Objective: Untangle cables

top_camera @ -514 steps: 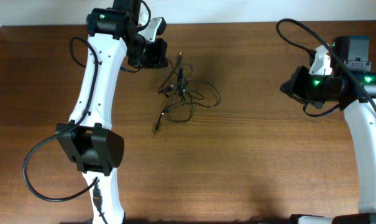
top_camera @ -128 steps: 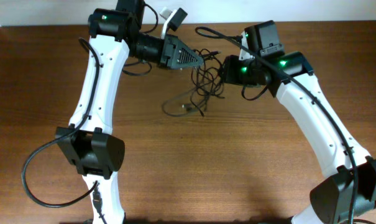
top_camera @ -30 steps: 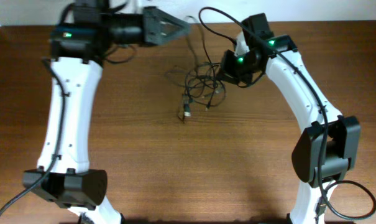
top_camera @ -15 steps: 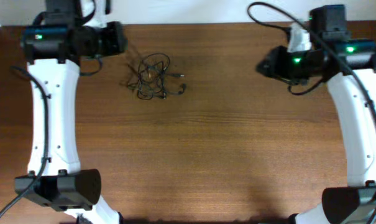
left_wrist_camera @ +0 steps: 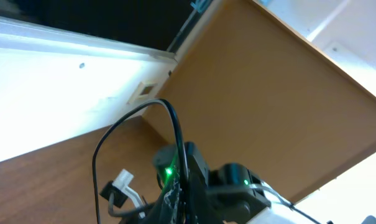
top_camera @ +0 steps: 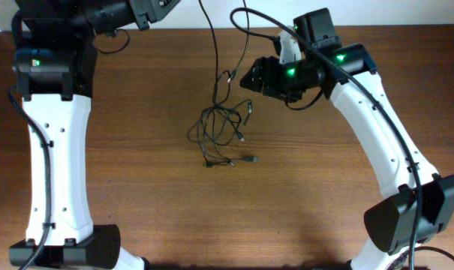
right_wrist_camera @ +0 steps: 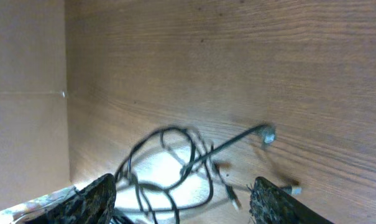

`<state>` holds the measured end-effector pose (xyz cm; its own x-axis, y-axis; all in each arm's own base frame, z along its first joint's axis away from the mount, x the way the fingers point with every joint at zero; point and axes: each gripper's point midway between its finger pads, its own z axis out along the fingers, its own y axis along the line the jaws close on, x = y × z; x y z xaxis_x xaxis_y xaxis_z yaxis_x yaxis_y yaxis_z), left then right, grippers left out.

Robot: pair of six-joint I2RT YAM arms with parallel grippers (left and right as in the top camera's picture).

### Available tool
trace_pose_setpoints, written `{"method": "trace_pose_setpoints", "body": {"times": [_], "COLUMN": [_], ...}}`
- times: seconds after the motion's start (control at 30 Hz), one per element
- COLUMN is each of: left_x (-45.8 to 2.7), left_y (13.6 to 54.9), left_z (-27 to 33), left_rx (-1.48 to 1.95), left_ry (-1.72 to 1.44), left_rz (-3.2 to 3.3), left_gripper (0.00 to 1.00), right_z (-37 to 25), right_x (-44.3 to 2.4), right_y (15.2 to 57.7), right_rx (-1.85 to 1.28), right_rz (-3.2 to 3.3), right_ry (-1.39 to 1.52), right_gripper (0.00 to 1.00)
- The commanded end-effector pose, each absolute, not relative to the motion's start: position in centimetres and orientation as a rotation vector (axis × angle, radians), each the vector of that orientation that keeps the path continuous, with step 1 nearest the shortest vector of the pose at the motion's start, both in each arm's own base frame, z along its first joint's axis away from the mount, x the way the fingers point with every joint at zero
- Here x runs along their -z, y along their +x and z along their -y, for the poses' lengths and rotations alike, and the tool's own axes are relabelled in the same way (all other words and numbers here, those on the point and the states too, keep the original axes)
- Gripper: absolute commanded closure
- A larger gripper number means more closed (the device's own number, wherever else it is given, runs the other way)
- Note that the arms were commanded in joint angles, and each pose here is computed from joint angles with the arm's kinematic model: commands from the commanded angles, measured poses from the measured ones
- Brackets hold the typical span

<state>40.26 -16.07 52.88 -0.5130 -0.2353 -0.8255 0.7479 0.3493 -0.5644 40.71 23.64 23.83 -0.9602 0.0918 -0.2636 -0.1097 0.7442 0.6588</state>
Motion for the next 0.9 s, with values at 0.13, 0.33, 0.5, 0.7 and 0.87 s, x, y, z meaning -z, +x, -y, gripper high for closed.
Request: {"method": "trace_pose_setpoints", "body": {"times": [0.13,0.33,0.5,0.7,0.87], "left_x": [-54.0,-53.8,-53.8,-48.6,-40.7], "left_y": [41.6,41.1,40.7,45.0,44.7], "left_z": [14.5,14.8,15.0,8.3,1.7], "left_rx": [1.213,1.256,1.276,0.957,0.451], "left_ry": [0.305,0.311,0.331,-0.047,-0.308], "left_rz": [-1.678,-1.693,-1.694,-1.871,-2.140], "left_gripper": [1.00,1.00,1.00,1.00,1.00], "right_z": [-27.5,-30.3,-32.1,-28.4,-21.6], "right_x": [-27.0,-27.2,-24.5,-28.6,-28.2], "right_y": [37.6,41.7,43.2,44.2,43.8], "right_rx": [-1.331,-1.070,-1.028,-1.071,-0.936], "right_rz": [-2.430,-2.280,-2.281,-2.273,-2.444], "right_ry": [-0.584,-0.612,-0.626,-0.398,-0.019], "right_gripper": [0.26,0.25,0.80,0.96,0.96]}}
